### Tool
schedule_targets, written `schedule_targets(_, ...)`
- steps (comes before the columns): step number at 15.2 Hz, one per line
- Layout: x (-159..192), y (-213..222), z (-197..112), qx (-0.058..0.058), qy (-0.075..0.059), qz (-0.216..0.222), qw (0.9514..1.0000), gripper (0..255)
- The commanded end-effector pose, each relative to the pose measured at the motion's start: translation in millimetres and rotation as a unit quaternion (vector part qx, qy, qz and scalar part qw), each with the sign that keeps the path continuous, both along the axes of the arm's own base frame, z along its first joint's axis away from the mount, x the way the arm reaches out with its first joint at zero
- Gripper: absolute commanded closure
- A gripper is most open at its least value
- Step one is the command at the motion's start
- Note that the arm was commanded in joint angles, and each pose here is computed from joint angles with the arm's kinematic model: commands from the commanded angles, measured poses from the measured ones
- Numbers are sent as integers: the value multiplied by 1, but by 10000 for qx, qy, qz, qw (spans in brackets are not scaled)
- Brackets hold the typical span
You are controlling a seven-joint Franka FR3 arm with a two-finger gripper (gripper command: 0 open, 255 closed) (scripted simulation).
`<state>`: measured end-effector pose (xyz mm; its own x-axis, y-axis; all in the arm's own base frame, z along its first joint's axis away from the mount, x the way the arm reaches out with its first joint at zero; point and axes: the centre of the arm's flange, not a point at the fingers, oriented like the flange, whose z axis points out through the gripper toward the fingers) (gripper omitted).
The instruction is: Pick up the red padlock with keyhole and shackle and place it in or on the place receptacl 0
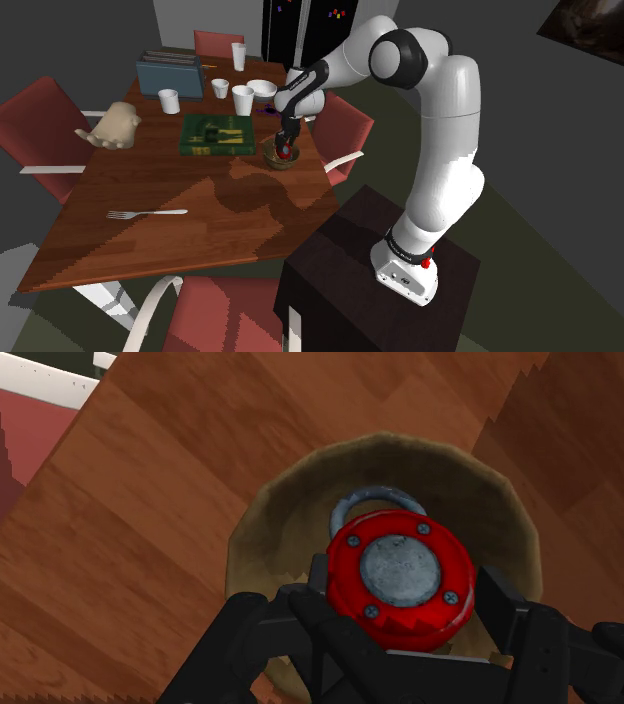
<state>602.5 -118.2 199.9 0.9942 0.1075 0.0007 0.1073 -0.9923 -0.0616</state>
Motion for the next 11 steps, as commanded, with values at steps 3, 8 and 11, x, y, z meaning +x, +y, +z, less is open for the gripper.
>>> schedule_targets(3, 0, 0, -1, 0, 1, 0, 10000, 255)
schedule_targets(8, 0, 0, -1, 0, 1, 0, 10000, 0)
schedule_targets(11, 0, 0, -1, 0, 1, 0, 10000, 0)
